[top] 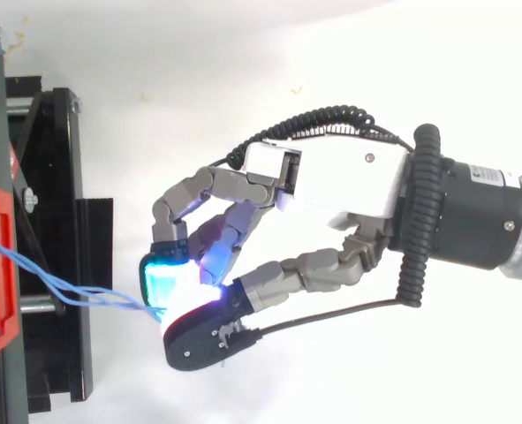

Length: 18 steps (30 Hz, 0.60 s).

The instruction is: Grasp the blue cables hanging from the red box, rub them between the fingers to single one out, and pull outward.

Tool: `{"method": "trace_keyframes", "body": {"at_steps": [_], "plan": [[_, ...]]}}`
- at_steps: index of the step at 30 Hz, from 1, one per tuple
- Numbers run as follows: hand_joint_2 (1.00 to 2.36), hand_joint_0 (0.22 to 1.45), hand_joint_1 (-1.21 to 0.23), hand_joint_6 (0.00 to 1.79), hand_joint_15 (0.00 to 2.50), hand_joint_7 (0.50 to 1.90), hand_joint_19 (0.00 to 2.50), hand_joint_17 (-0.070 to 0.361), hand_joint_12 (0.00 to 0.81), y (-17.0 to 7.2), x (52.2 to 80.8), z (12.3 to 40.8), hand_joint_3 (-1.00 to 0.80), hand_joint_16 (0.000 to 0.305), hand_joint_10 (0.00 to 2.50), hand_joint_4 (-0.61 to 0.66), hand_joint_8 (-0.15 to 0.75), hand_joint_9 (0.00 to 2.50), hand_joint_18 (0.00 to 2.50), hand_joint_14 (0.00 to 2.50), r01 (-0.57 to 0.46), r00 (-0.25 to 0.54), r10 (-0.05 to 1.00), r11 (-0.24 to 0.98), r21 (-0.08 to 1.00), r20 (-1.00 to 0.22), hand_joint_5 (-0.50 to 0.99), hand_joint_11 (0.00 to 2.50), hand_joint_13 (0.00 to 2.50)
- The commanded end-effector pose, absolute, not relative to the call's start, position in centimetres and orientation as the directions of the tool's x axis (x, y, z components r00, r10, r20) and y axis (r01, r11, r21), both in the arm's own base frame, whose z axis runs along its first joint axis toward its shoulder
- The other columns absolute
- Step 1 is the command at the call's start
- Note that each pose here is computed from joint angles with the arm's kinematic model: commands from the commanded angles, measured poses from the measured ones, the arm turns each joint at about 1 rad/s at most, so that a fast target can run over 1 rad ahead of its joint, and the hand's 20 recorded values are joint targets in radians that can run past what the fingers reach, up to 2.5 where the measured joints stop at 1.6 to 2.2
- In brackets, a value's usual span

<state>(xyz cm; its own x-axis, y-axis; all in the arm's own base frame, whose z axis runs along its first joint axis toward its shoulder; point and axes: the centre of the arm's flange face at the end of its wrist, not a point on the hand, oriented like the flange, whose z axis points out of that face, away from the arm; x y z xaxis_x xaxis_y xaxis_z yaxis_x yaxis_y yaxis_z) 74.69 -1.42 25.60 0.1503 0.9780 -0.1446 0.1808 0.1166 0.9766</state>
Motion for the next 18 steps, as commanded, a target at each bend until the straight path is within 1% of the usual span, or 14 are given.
{"method": "trace_keyframes", "body": {"at_steps": [1, 4, 6, 10, 12, 15, 16, 17, 18], "plan": [[1.00, 0.59, -0.66, 0.87, 0.46, 1.12, 0.60, 0.078, 0.196, -1.39, 74.63, 25.56, -0.50, 0.035, 0.02, 0.04, 0.131, 1.24, 0.81, 0.02, 0.185, 0.150, 0.979, 0.113, 0.976, -0.141, -0.07, 0.69, 0.83], [1.00, 0.61, -0.69, 0.87, 0.46, 1.12, 0.60, 0.077, 0.194, -1.39, 74.63, 25.60, -0.50, 0.034, 0.02, 0.02, 0.135, 1.25, 0.81, 0.02, 0.186, 0.151, 0.979, 0.108, 0.977, -0.137, -0.07, 0.69, 0.84], [1.00, 0.63, -0.73, 0.86, 0.49, 1.17, 0.60, 0.077, 0.195, -1.30, 74.53, 25.49, -0.49, 0.034, 0.02, 0.01, 0.151, 1.28, 0.82, 0.02, 0.193, 0.149, 0.979, 0.107, 0.975, -0.137, -0.07, 0.76, 0.86], [1.01, 0.65, -0.81, 0.89, 0.50, 1.14, 0.59, 0.077, 0.202, -1.19, 74.50, 25.47, -0.40, 0.034, 0.02, 0.04, 0.168, 1.27, 0.82, 0.02, 0.195, 0.148, 0.980, 0.104, 0.975, -0.134, -0.09, 0.83, 0.86], [1.01, 0.67, -0.86, 0.91, 0.50, 1.13, 0.59, 0.077, 0.205, -1.22, 74.53, 25.54, -0.38, 0.034, 0.02, 0.02, 0.168, 1.26, 0.82, 0.02, 0.193, 0.151, 0.980, 0.103, 0.976, -0.134, -0.10, 0.86, 0.86], [1.01, 0.63, -0.80, 0.91, 0.50, 1.07, 0.61, 0.077, 0.208, -1.22, 74.53, 25.54, -0.43, 0.034, 0.02, 0.01, 0.155, 1.27, 0.82, 0.02, 0.193, 0.151, 0.980, 0.103, 0.976, -0.134, -0.10, 0.84, 0.87], [1.01, 0.59, -0.64, 0.87, 0.49, 1.11, 0.62, 0.078, 0.207, -1.22, 74.53, 25.54, -0.44, 0.035, 0.02, 0.01, 0.161, 1.31, 0.82, 0.02, 0.193, 0.151, 0.980, 0.103, 0.976, -0.134, -0.08, 0.78, 0.87], [1.00, 0.60, -0.56, 0.85, 0.48, 1.11, 0.62, 0.078, 0.205, -1.22, 74.53, 25.54, -0.45, 0.034, 0.02, 0.01, 0.153, 1.32, 0.81, 0.02, 0.193, 0.151, 0.980, 0.103, 0.976, -0.134, -0.07, 0.74, 0.87], [1.00, 0.60, -0.55, 0.85, 0.48, 1.11, 0.62, 0.078, 0.207, -1.22, 74.53, 25.54, -0.46, 0.035, 0.02, 0.01, 0.152, 1.32, 0.81, 0.02, 0.193, 0.151, 0.980, 0.103, 0.976, -0.134, -0.07, 0.73, 0.87]]}}
